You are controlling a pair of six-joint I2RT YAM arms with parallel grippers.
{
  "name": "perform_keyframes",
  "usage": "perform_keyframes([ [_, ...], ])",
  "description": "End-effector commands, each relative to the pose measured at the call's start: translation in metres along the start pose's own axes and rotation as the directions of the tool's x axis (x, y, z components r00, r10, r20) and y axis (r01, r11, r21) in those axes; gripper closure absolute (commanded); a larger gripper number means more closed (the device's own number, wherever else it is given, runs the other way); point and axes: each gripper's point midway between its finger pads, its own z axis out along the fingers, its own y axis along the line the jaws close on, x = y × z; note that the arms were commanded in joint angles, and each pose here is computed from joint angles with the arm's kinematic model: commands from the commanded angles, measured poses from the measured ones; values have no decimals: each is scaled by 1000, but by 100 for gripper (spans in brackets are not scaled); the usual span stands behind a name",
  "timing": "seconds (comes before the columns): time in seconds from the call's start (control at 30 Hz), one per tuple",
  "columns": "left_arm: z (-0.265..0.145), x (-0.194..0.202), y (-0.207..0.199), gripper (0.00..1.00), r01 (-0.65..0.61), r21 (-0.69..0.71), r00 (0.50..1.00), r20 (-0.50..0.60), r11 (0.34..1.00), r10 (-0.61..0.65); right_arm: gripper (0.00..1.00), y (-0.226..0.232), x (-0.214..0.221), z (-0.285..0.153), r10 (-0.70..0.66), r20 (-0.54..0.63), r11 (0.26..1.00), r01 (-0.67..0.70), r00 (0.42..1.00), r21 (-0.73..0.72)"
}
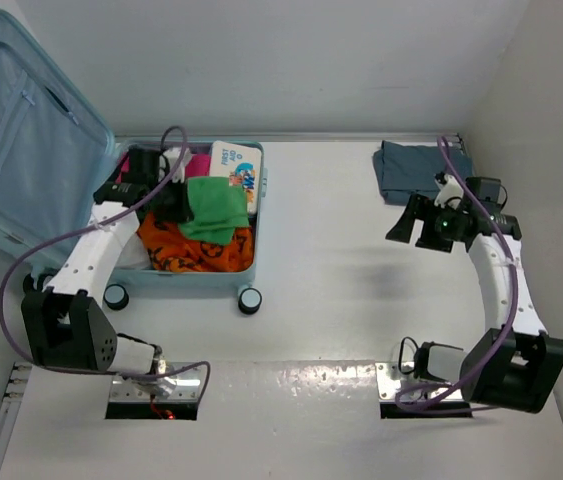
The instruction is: Pack the luggage
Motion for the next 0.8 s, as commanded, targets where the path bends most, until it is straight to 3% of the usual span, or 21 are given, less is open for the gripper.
perform_keyframes([
  [0.0, -17, 57, 48, 100, -31, -123, 992, -128, 992, 15, 12, 13, -17, 4, -55, 38, 998, 55, 998, -17],
  [0.17, -28, 104, 136, 100, 53, -383, 964, -220, 922, -147, 12, 29, -16, 18, -97, 8, 994, 98, 995, -39],
  [0.27, -23, 121, 170, 100, 91, -438, 937, -267, 894, -226, 10, 35, -19, 23, -135, 13, 990, 136, 991, -40],
  [0.3, -21, 120, 184, 86, 135, -431, 929, -258, 892, -265, 10, 34, -22, 26, -161, 23, 987, 162, 987, -17],
  [0.37, -24, 114, 192, 68, 173, -380, 930, -241, 909, -278, 9, 38, -28, 31, -197, 32, 980, 198, 980, -4],
  [0.4, -24, 93, 185, 50, 195, -314, 945, -192, 929, -264, 8, 33, -38, 31, -226, 50, 974, 223, 973, 46],
  [0.5, -32, 46, 166, 28, 159, -220, 979, -93, 962, -183, 6, 33, -65, 38, -276, 102, 958, 265, 956, 114],
  [0.6, -53, -12, 132, 17, 56, -153, 998, 39, 987, -51, 5, 28, -104, 47, -318, 161, 936, 283, 934, 212],
  [0.67, -63, -42, 94, 15, -34, -75, 993, 110, 997, 42, 5, 27, -132, 57, -314, 188, 935, 268, 931, 234],
  [0.77, -63, -52, 61, 15, -72, -23, 989, 131, 997, 75, 5, 22, -155, 69, -281, 208, 942, 229, 937, 245],
])
